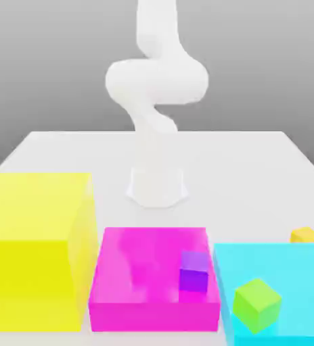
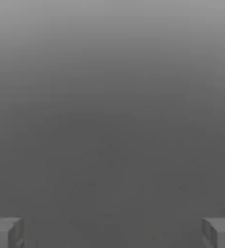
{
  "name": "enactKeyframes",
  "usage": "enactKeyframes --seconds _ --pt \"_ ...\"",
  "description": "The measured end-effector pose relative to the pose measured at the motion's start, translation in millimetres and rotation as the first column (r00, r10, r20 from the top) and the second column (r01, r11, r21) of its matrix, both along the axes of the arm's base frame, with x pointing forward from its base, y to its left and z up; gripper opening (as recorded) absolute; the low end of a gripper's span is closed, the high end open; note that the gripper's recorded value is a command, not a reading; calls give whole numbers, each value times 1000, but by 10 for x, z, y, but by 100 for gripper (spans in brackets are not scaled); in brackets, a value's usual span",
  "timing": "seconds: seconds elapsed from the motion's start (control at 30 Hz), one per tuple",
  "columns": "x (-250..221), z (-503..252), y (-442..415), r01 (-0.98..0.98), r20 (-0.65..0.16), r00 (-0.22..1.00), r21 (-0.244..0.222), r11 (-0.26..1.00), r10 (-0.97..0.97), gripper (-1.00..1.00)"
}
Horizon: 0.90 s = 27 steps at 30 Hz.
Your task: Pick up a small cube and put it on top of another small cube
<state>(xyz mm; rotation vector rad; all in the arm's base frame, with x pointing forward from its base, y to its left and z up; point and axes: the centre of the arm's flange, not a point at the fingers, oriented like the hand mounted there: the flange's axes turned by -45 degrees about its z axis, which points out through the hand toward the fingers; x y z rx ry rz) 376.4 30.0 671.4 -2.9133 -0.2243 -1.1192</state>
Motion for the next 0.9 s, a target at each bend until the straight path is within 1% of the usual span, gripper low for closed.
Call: enactKeyframes --seconds 0.1,0.2,0.3,0.43,0.57,0.67,0.77,0.87,0.9 --pt "278 -523 437 -191 -81 979 -62 980 186 0" --pt "427 -1054 899 -373 -161 921 -110 921 354 0" --pt "456 -1601 1371 -544 -243 829 -144 826 504 0" --pt "317 -2343 1974 -743 -351 659 -170 647 665 0" --pt "-6 -3083 2491 -892 -455 448 -169 420 769 0" --pt "-373 -3623 2824 -964 -527 267 -153 218 807 0" --pt "-856 -4141 3104 -992 -592 67 -123 -8 803 0" --pt "-1217 -4629 3146 -979 -649 -92 -81 -188 755 0" --pt "-1273 -4761 3147 -973 -658 -117 -73 -217 744 0"
